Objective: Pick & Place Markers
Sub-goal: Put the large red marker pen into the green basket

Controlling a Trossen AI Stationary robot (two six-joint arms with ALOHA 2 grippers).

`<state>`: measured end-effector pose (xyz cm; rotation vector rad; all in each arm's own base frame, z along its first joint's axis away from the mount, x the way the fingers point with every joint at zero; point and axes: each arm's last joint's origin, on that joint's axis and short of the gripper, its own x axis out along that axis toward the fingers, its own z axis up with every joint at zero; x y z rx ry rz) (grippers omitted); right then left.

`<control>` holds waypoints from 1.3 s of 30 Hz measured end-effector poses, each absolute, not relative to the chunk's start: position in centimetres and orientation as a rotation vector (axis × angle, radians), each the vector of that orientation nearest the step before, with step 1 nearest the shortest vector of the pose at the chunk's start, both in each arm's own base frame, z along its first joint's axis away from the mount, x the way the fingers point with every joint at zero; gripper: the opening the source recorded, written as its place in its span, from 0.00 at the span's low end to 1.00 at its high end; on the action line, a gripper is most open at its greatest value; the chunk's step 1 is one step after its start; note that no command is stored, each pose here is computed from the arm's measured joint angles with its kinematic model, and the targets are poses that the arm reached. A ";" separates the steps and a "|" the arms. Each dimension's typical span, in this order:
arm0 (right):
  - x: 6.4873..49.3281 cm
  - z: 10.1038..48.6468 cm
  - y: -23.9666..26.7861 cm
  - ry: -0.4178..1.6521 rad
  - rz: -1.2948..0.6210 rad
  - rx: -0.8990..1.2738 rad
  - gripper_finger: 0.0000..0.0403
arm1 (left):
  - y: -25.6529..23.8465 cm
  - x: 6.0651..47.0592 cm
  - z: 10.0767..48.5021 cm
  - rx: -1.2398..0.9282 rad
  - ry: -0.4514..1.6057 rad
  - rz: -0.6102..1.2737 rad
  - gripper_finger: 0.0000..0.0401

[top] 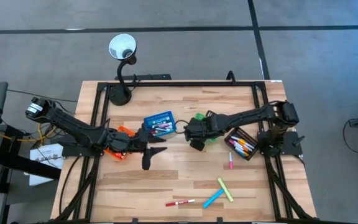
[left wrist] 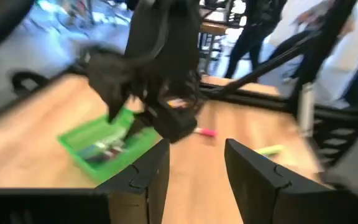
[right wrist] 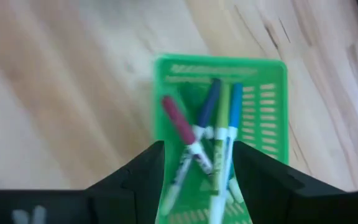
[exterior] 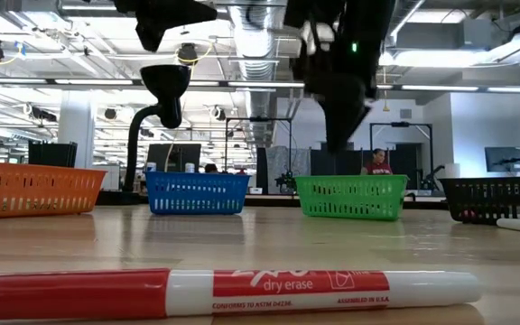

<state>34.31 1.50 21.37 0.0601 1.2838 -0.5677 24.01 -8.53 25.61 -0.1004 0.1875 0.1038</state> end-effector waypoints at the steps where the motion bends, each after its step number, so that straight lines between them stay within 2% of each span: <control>1: 34.5 21.9 2.1 1.277 -0.550 0.049 0.45 | -8.6 24.0 25.5 -0.145 0.191 0.085 0.37; 8: 34.1 26.1 7.4 1.270 -0.444 -0.036 0.42 | -9.0 23.0 22.4 -0.334 0.328 -0.109 0.37; 11: 33.3 26.6 10.0 1.232 -0.402 -0.101 0.40 | -10.2 22.2 21.5 -0.320 0.364 -0.195 0.37; 17: 30.8 27.7 14.2 1.140 -0.353 -0.244 0.37 | -14.4 21.3 21.6 -0.243 0.299 -0.342 0.37; 24: 26.3 30.4 15.3 0.947 -0.194 -0.215 0.36 | -18.5 23.9 20.2 -0.093 0.329 -0.283 0.37; 27: 25.0 28.9 15.0 0.770 -0.102 -0.141 0.34 | -19.2 25.7 18.6 -0.072 0.384 -0.284 0.37; 31: 24.4 24.6 15.0 0.519 0.056 -0.041 0.33 | -19.4 26.5 16.6 -0.057 0.449 -0.294 0.37; 34: 24.5 22.7 14.9 0.341 0.204 -0.075 0.32 | -19.8 26.4 15.8 0.026 0.464 -0.336 0.37; 36: 25.0 22.3 14.9 0.238 0.234 -0.112 0.32 | -19.9 26.5 15.4 0.104 0.466 -0.359 0.37; 39: 26.2 21.6 15.0 0.212 0.215 -0.024 0.32 | -19.7 26.8 14.7 0.118 0.480 -0.348 0.37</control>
